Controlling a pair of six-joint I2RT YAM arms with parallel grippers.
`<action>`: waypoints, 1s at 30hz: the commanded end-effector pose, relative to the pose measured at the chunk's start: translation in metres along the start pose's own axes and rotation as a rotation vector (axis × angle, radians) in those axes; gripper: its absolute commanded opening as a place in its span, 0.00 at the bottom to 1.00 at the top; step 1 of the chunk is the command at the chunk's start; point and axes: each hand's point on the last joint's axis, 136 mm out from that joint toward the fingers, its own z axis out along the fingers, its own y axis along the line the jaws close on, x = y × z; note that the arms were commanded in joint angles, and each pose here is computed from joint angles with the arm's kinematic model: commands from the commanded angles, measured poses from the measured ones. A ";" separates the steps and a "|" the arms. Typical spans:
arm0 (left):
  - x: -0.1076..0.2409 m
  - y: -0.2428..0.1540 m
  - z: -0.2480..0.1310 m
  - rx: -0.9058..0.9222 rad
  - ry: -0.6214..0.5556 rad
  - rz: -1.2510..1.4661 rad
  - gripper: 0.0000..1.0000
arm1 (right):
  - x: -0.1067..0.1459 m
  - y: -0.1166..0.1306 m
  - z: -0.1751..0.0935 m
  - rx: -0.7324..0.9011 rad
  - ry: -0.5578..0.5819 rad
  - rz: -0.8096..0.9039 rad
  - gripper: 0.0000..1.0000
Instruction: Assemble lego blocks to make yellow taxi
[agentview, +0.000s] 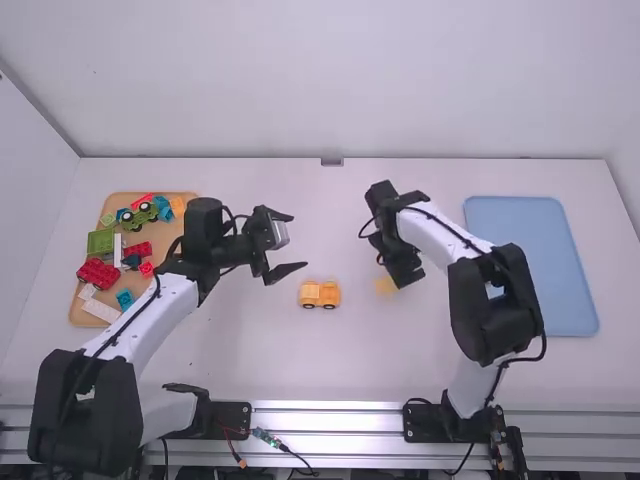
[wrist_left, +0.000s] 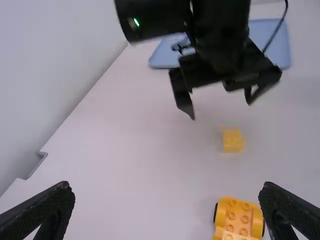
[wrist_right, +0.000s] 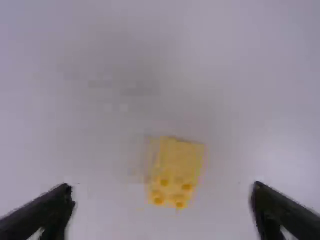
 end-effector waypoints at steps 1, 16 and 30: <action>0.008 -0.001 0.001 -0.002 0.020 -0.020 0.99 | -0.023 0.018 -0.023 -0.029 -0.120 -0.173 0.99; 0.035 -0.015 0.006 0.066 0.080 0.042 0.99 | -0.059 0.038 -0.067 -0.056 -0.414 -0.915 0.99; 0.053 -0.044 0.016 0.226 0.013 0.130 0.99 | -0.038 0.010 -0.093 -0.358 -0.815 -1.342 0.99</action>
